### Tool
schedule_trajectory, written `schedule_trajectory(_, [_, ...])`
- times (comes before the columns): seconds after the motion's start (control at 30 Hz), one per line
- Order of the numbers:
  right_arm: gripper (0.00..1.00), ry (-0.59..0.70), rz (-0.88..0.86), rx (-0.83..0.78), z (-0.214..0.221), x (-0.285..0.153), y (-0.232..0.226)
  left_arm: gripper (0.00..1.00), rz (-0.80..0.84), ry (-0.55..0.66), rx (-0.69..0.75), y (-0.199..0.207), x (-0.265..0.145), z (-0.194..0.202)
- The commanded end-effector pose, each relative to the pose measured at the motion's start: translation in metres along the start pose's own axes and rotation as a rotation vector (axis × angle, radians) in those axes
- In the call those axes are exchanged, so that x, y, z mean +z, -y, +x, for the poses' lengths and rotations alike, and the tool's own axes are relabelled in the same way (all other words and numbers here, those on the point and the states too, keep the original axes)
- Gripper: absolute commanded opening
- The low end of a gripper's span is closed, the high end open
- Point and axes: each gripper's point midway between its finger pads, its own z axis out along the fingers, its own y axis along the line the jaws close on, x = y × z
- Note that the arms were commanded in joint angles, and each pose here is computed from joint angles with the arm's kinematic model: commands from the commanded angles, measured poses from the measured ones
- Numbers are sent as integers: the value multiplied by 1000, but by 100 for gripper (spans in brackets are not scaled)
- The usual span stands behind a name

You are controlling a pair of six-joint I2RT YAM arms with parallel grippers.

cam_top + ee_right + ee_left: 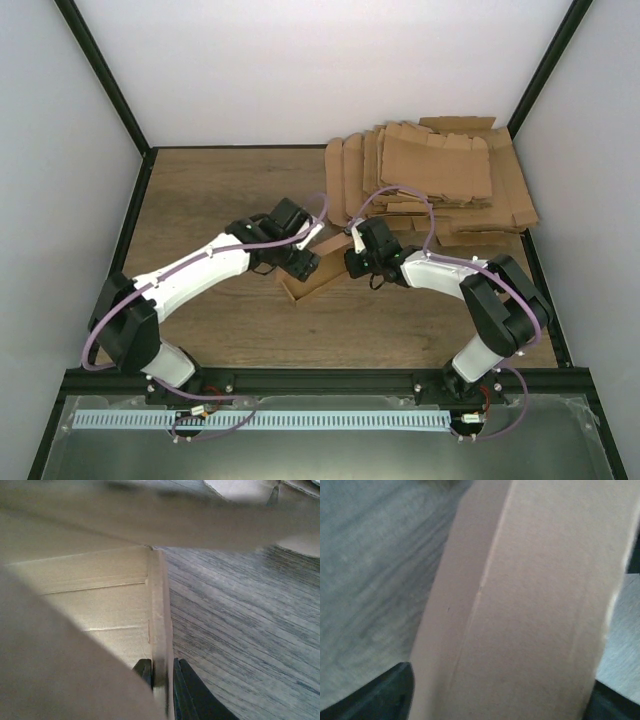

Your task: Fold the paper box

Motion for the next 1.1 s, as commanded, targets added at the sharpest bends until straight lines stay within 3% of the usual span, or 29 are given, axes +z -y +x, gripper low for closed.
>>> schedule_trajectory(0.0, [14,36,4,-24,-10,-3,2,68,-9,149,-126,-24,-29,-36])
schedule_trajectory(0.3, [14,36,-13,-50,-7,-2,-1,28,150,185,-299,-52,-27,-44])
schedule_trajectory(0.57, [15,37,17,-62,-7,-2,4,10,221,188,-278,-46,-26,-53])
schedule_trajectory(0.73, [21,76,42,-59,-15,-8,7,5,268,172,-237,-38,-28,-54])
schedule_trajectory(1.07, [29,187,33,-8,-38,-27,5,5,258,150,-187,-35,-36,-45])
